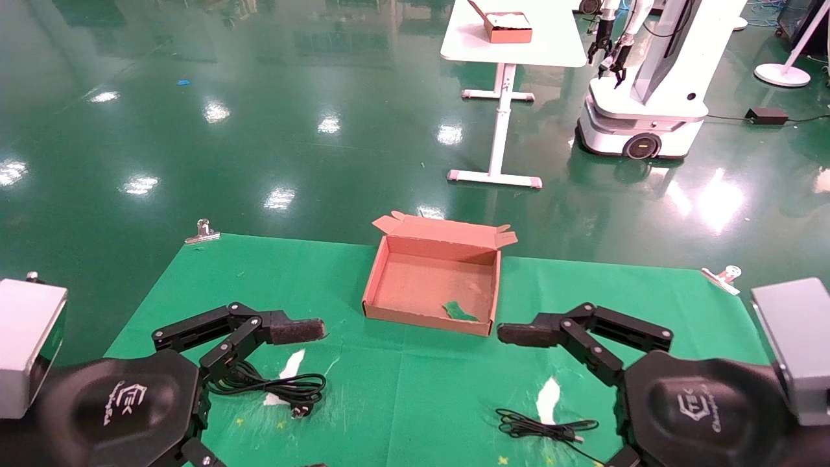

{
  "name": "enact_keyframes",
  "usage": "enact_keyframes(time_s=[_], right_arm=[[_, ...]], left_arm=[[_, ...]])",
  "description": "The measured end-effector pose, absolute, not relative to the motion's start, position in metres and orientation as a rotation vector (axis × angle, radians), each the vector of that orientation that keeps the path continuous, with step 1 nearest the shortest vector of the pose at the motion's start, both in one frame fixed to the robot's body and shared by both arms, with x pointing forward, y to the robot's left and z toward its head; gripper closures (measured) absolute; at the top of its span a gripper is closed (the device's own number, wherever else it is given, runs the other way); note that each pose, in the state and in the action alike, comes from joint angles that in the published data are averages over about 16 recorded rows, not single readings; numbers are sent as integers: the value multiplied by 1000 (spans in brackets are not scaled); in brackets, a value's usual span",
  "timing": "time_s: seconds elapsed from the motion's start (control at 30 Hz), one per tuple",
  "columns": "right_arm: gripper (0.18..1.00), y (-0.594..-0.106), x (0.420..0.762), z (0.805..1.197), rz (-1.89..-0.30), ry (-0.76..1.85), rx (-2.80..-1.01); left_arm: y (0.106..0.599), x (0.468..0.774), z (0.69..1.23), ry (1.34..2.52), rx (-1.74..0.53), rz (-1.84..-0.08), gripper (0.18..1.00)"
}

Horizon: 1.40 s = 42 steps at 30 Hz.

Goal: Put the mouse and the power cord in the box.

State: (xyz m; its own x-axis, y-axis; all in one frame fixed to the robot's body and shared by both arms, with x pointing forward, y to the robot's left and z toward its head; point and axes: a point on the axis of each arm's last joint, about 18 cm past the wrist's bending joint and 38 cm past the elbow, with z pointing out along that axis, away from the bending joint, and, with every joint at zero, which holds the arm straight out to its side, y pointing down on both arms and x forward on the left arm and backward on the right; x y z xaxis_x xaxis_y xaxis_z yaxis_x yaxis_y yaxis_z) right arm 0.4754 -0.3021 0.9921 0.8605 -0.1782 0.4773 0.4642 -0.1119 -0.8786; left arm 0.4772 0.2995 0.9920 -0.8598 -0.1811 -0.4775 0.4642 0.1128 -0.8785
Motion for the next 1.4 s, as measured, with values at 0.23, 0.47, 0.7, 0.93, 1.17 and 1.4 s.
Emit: enact_keyframes(time_s=[0.23,0.47,0.7,0.93,1.17,1.4], right_arm=[[178,-302,475,992,-552,-230,-1595],[178,-302,475,992,-552,-230,-1595],[178,-302,475,992,-553,-230,-1596],[178,-305,480,987,-562,-221,-1621],[178,-318,500,970,-602,-191,-1716],[178,-343,545,943,-713,-125,-1885]], left_arm=[[299,477,992,1923,274,-1797,184],[299,477,992,1923,274,-1797,184],[300,477,992,1923,274,-1797,184],[301,484,986,1956,276,-1736,184],[305,515,972,2042,270,-1551,184],[314,570,949,2179,271,-1224,184]])
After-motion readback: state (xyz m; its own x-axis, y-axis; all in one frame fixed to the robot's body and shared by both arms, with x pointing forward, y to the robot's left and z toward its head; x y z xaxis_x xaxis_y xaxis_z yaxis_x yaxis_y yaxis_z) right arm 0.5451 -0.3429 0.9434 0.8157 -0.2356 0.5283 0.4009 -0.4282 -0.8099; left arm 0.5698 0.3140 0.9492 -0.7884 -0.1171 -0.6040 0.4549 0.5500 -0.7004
